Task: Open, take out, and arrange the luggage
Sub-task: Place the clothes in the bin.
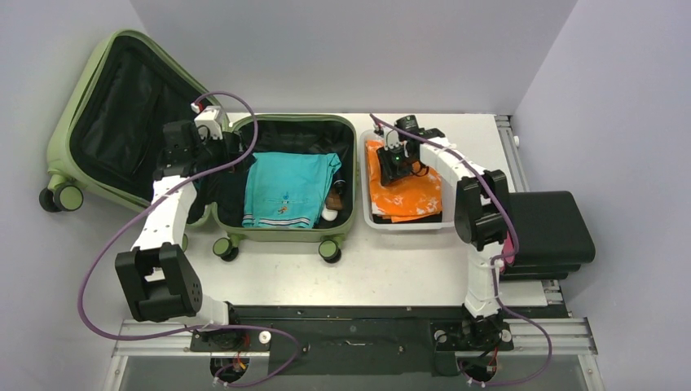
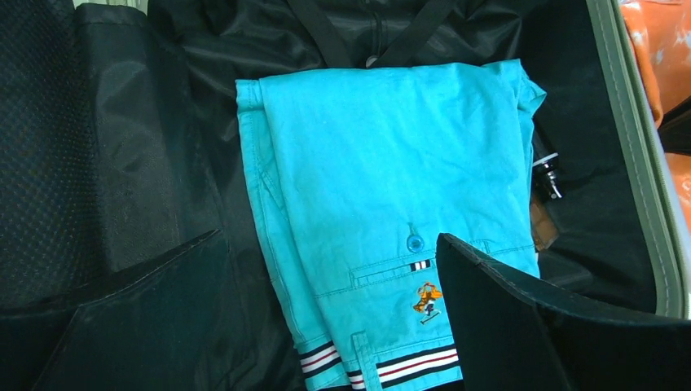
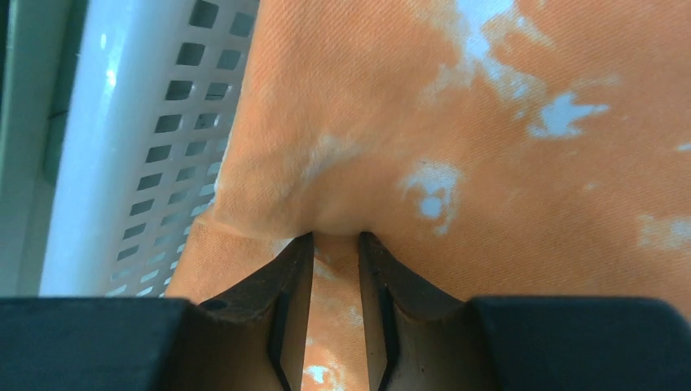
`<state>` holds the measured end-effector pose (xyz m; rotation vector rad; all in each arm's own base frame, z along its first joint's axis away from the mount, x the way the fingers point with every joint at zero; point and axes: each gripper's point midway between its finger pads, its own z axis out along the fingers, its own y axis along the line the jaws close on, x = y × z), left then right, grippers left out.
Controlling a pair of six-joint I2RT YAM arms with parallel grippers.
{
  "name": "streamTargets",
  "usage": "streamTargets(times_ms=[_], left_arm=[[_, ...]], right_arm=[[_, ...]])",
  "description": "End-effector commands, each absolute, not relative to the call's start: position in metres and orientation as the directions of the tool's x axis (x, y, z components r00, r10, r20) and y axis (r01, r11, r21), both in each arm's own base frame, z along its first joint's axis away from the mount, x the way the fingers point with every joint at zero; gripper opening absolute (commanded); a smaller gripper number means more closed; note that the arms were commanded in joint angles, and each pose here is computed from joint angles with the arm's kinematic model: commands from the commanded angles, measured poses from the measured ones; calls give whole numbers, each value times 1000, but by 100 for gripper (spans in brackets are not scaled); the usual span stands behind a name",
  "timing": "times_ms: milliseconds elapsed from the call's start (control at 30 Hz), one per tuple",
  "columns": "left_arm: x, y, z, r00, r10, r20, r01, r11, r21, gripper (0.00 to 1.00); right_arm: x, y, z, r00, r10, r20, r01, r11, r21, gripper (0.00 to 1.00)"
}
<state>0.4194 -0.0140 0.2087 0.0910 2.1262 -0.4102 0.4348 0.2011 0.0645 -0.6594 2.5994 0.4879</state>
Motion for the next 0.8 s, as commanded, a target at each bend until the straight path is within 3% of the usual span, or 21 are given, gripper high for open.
streamTargets(times_ms=[0, 233, 333, 567, 767], left_arm=[[422, -7, 208, -539, -67, -840, 219, 952, -216, 96], [427, -9, 206, -535, -80, -841, 226, 946, -234, 96], [430, -11, 206, -537, -94, -838, 227, 941, -251, 96], [432, -14, 204, -547, -123, -828, 220, 933, -284, 96], [437, -1, 193, -548, -72, -833, 195, 958, -212, 96]], right_arm=[[451, 203, 93, -761, -371, -531, -523, 836, 165, 22], [475, 204, 201, -585, -317, -747, -537, 841, 63, 25], [490, 207, 214, -559, -303, -772, -526, 849, 48, 28], [512, 229, 158, -631, -305, -713, -519, 849, 96, 28], [504, 242, 114, -676, -370, -638, -524, 849, 63, 27]])
